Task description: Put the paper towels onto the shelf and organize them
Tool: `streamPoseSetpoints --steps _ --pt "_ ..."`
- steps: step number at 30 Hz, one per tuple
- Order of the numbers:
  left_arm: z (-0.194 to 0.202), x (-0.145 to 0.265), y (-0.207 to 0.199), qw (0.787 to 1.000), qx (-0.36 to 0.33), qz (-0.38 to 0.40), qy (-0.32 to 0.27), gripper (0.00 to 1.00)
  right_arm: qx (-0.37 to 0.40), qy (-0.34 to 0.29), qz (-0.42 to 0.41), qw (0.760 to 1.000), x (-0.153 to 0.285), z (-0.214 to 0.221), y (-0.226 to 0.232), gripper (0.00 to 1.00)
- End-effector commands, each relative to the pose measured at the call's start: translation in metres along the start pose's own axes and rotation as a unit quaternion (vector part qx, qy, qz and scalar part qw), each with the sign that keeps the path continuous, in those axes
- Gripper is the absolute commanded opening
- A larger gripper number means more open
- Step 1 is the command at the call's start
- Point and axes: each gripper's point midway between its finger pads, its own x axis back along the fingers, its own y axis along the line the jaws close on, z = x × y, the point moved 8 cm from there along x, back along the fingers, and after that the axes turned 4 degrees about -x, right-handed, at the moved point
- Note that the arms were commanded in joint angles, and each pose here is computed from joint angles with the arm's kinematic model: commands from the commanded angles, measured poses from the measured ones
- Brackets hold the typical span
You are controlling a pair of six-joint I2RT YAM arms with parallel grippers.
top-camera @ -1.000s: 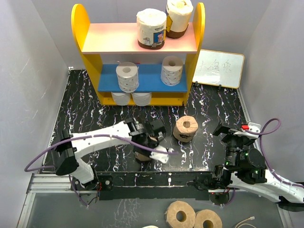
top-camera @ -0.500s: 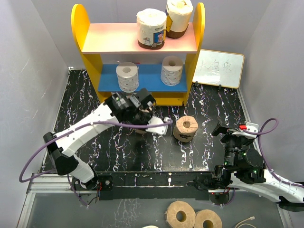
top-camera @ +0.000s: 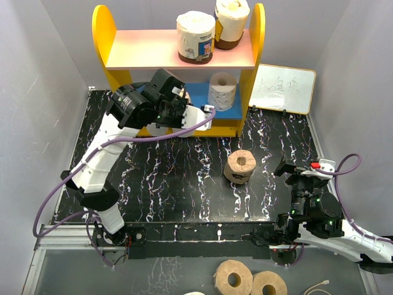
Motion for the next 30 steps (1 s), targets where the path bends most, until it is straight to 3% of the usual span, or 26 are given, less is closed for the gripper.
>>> streamPoseSetpoints --steps 1,15,18,26,30 --pt "0.022 0.035 0.032 0.993 -0.016 -0.109 0.042 0.00 -0.021 -0.004 -0.012 1.000 0.000 -0.004 0.000 0.98" --pt "0.042 0.117 0.053 0.956 -0.063 -0.266 0.104 0.00 -0.026 -0.004 -0.015 1.000 0.001 -0.004 -0.002 0.99" --pt "0.043 0.131 0.056 0.946 -0.064 -0.298 0.108 0.05 -0.025 -0.004 -0.016 1.000 0.001 -0.004 -0.001 0.98" --pt "0.045 0.133 0.070 0.935 -0.064 -0.328 0.116 0.09 -0.025 -0.004 -0.016 1.000 0.001 -0.004 -0.001 0.98" --pt "0.063 0.115 0.083 0.940 -0.032 -0.318 0.115 0.11 -0.028 -0.004 -0.016 0.999 0.001 -0.004 -0.002 0.98"
